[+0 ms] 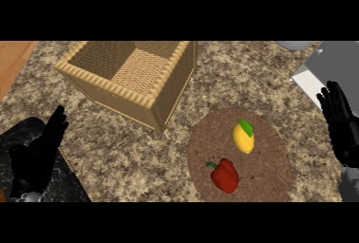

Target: Pick the lemon from the placemat and place it in the tiered shelf

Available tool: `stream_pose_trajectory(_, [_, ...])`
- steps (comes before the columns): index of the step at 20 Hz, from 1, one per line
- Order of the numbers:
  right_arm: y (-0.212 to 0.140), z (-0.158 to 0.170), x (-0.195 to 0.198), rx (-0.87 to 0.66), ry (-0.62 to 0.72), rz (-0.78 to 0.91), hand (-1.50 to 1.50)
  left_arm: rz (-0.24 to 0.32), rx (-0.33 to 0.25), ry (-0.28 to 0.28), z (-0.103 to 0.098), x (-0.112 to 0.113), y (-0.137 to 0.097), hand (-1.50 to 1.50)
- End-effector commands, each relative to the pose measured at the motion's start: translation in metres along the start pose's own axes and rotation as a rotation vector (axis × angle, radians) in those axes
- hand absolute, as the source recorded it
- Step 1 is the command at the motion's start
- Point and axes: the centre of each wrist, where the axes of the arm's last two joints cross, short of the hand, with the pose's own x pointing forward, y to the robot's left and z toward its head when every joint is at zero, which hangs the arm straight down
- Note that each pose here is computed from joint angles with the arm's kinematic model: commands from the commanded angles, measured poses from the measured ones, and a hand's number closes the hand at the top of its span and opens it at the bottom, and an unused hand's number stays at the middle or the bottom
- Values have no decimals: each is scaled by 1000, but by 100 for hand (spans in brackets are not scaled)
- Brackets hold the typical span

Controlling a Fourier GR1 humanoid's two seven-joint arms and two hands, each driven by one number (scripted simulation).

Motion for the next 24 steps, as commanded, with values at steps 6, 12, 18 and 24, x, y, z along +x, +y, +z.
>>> stream_pose_trajectory(6, [-68, -14, 67, -90, -208, 214, 150, 176, -37, 249, -12, -49, -18, 0])
stream_pose_trajectory(12, [-94, 16, 2, -189, 192, 257, -150, 210, -128, 303, -25, -46, -10, 0])
stream_pose_trajectory(18, [-76, 19, 37, 119, 114, 305, -150, 233, -120, 307, -35, -46, -14, 0])
stream_pose_trajectory(24, [-56, 26, 86, 278, 171, 359, -150, 226, -120, 287, -36, -37, -19, 0])
